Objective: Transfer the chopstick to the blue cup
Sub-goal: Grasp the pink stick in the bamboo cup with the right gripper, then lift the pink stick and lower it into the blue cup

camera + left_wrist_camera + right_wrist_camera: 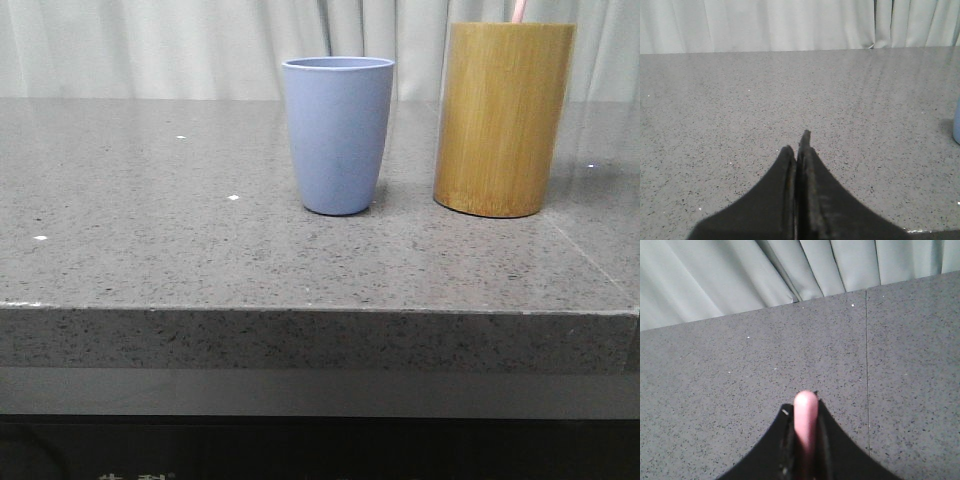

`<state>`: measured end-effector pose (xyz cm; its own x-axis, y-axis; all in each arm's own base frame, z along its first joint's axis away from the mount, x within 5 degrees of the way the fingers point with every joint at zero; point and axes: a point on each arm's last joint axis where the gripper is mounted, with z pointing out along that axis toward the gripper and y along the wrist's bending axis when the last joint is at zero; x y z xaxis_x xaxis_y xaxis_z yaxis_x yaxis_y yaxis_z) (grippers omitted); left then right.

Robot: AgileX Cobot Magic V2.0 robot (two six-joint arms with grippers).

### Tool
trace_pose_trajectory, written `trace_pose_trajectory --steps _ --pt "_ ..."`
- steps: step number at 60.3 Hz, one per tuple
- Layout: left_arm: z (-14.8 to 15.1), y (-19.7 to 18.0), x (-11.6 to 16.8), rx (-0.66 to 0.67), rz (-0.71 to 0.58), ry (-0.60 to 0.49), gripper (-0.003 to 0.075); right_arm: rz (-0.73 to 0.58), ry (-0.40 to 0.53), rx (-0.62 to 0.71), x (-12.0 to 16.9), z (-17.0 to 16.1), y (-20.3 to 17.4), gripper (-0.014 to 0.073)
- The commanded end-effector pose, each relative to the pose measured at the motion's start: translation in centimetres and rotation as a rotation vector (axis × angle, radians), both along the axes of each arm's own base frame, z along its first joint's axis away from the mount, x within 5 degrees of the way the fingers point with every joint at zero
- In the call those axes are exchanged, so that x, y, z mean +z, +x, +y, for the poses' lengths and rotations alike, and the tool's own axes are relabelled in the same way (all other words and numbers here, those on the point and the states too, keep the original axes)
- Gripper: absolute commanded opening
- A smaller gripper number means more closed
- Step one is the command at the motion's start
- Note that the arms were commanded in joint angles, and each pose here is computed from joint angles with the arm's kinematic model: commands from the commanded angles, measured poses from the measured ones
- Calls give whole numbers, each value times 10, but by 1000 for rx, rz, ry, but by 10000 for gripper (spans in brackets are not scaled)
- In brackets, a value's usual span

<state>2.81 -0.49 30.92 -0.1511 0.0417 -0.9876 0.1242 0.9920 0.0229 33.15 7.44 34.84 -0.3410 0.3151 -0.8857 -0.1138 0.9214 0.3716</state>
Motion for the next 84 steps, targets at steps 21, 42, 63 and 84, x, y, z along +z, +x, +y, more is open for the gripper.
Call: trace_pose_trajectory --steps 21,42,63,84 --pt "0 0 15 5 -94 -27 -19 -249 30 -38 58 -9 -24 -41" --pt "0 0 15 5 -94 -27 -19 -601 -104 -53 126 -23 -85 -41" --pt "0 0 15 5 -94 -27 -19 -764 -55 34 176 -3 -112 -41" --pt "0 0 15 5 -94 -27 -19 -685 -57 291 146 73 -97 -41"
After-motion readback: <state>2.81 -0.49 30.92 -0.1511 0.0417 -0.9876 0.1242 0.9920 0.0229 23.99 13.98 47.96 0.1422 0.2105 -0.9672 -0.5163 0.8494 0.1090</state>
